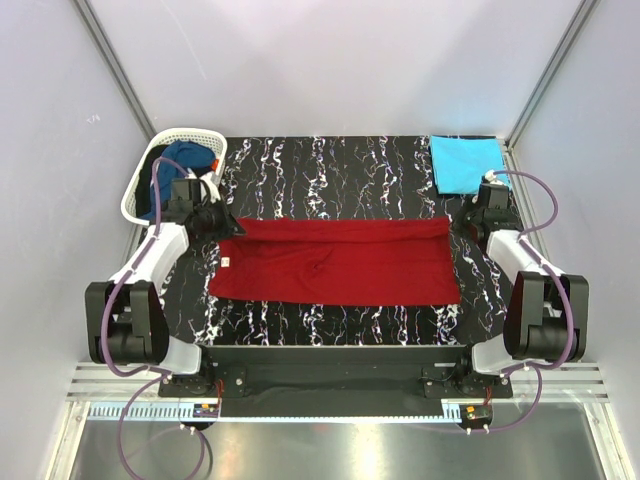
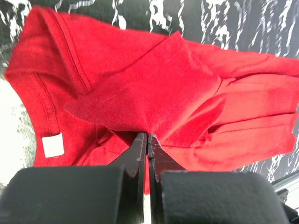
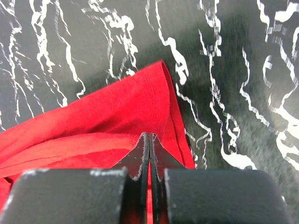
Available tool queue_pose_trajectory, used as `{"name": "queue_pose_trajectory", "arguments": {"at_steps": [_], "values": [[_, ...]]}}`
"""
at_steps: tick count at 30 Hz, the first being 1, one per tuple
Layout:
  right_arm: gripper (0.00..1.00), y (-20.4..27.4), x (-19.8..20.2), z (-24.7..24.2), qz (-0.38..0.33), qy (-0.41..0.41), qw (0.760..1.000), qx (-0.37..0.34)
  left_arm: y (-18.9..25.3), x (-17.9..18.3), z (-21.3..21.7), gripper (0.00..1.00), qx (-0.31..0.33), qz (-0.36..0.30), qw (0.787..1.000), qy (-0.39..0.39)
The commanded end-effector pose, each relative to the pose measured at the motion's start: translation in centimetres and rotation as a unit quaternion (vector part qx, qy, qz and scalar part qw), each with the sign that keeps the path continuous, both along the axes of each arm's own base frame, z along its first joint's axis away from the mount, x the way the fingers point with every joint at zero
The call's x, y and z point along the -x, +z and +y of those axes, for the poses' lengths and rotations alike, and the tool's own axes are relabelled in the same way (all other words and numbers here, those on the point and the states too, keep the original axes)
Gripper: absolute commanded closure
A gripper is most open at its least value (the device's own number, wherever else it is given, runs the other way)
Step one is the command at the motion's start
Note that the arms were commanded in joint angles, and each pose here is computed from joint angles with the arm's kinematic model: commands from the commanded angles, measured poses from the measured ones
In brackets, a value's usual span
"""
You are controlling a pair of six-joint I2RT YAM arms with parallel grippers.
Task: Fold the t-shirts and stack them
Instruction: Fold the tshirt
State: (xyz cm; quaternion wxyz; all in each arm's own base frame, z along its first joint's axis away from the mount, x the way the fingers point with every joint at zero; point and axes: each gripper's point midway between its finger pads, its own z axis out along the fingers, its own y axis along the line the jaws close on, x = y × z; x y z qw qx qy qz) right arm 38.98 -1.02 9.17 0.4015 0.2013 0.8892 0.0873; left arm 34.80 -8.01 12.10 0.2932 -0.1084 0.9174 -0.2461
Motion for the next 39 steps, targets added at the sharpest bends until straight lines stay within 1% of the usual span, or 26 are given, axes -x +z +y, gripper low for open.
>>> {"name": "queue_pose_trajectory", "arguments": {"at_steps": [1,6,12,17,22,23,26,30,33,39], "values": [[1.00,-0.2,0.9,0.3,0.003,-0.024,0.999,-0.028,-0.1,0.5,0.1,1.00,-0.005,-0.008,1.000,0.003],[1.00,-1.7,2.1,-0.3,0.043,-0.050,0.998,-0.025,-1.2,1.2,0.1,1.00,-0.003,0.011,1.000,0.009],[1.00,-0.1,1.8,-0.2,0.021,-0.040,0.999,-0.021,0.3,0.9,0.8,1.00,-0.011,-0.014,0.999,0.036],[1.00,0.6,2.2,-0.4,0.018,-0.046,0.999,-0.018,1.1,0.8,1.3,1.00,-0.022,-0.028,0.998,0.052],[1.00,-0.3,3.1,-0.6,0.031,-0.059,0.998,-0.019,-0.1,1.5,1.1,1.00,-0.018,-0.010,0.999,0.047],[1.00,-0.7,3.3,-0.5,0.039,-0.059,0.997,-0.022,-0.8,2.0,0.4,1.00,-0.018,-0.001,0.999,0.034],[1.00,-2.0,4.5,-0.4,0.067,-0.068,0.995,-0.030,-2.4,2.9,0.2,1.00,-0.017,0.023,0.999,0.031],[1.00,-2.1,4.7,-0.9,0.068,-0.079,0.994,-0.019,-3.7,3.3,0.4,1.00,-0.027,0.042,0.998,0.034],[1.00,-1.6,4.3,-0.8,0.061,-0.069,0.996,-0.014,-3.3,2.8,0.7,1.00,-0.034,0.037,0.998,0.044],[1.00,-1.8,5.0,-1.9,0.070,-0.089,0.994,0.001,-2.3,2.7,1.9,1.00,-0.055,0.026,0.995,0.076]]}}
